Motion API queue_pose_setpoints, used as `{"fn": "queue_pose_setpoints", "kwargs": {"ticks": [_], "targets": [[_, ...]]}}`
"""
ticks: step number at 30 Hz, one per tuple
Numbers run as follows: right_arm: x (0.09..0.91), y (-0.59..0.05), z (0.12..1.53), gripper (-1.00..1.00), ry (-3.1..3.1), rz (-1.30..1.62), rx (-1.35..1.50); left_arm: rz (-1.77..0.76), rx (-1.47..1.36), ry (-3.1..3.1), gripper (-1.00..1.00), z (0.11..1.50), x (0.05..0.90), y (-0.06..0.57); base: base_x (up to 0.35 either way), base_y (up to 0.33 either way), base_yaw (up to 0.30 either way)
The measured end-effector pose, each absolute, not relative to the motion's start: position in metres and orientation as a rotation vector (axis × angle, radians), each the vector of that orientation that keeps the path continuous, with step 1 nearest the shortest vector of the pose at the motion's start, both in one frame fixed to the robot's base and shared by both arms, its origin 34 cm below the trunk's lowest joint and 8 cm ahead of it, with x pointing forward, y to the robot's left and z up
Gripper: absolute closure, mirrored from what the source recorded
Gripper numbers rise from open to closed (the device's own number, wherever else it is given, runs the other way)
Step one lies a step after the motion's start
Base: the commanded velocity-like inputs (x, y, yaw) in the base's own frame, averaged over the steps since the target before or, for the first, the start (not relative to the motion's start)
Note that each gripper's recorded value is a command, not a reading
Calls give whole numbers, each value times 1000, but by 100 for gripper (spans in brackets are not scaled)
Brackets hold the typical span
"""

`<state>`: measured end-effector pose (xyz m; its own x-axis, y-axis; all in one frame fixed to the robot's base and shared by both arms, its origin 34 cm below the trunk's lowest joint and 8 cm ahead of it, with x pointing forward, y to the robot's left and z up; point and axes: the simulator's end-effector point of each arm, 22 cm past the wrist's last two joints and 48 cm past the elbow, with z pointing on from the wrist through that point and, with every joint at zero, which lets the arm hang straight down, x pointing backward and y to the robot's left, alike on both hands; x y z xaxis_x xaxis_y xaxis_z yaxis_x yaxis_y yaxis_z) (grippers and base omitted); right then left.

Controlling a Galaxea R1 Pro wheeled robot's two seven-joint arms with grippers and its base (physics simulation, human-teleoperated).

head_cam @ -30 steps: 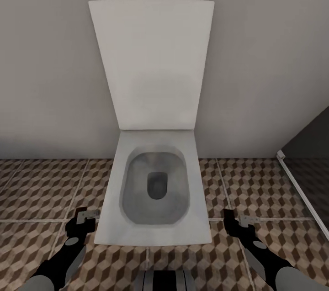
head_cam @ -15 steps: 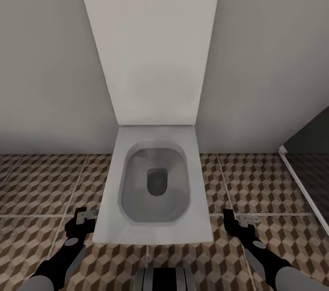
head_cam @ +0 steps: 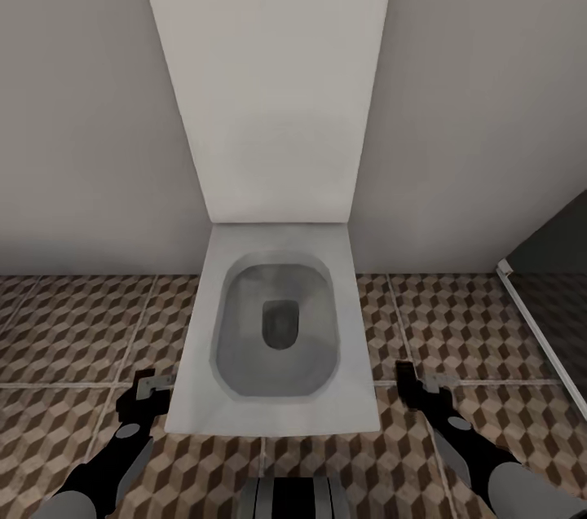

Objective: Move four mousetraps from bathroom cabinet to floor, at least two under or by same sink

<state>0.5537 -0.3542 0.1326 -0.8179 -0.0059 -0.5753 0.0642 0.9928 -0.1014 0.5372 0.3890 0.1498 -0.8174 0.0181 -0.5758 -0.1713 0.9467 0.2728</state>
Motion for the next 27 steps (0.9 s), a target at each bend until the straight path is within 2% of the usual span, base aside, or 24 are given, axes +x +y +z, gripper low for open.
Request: {"fn": "queue_pose_setpoints", "kwargs": {"ticks": [27], "targets": [[541,-353,107,100,2572,-155,37,461,-172,2511,100,130,521,408,0,0,0]]}}
